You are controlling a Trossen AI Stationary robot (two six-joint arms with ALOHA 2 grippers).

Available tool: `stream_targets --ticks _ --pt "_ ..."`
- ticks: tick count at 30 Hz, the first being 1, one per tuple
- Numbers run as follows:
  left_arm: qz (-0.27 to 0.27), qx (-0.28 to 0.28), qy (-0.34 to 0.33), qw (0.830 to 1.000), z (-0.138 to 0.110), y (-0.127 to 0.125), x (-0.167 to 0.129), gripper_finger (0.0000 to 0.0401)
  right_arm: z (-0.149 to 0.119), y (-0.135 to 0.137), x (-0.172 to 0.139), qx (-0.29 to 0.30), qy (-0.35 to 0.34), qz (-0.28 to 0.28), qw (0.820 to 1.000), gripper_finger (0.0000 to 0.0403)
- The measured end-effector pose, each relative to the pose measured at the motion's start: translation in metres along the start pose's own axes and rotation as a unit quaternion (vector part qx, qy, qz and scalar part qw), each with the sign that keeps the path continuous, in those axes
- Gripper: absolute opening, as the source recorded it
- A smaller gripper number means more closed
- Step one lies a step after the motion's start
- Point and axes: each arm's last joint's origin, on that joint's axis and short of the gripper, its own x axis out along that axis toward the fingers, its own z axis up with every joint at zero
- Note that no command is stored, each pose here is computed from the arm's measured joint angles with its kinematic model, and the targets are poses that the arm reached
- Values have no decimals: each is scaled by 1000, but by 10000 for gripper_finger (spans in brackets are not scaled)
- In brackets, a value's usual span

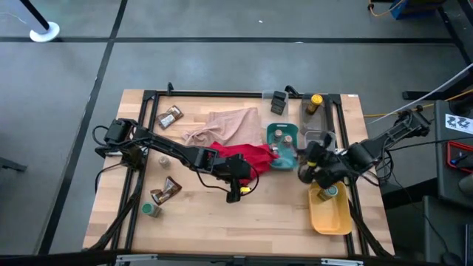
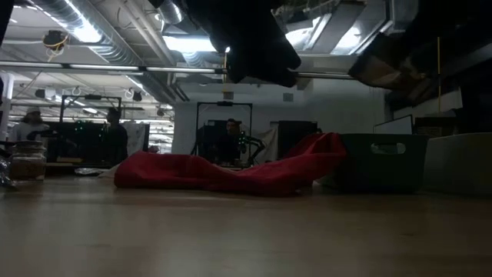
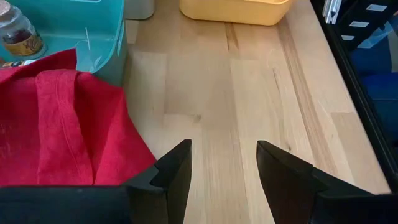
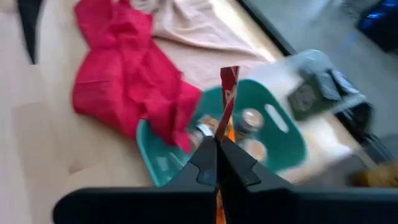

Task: Sort spices by type
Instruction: Put the bottom orange pouch seasoning into the light blue bin

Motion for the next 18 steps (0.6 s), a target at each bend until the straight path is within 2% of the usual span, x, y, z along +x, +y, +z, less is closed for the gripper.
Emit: stream_targets --ticks 9,18 --pt "-1 -2 -4 1000 1 -1 0 164 -39 -14 -31 43 -65 -54 995 2" --pt "-2 -5 -4 1000 1 -2 0 164 -92 -17 -9 52 -82 -62 993 2"
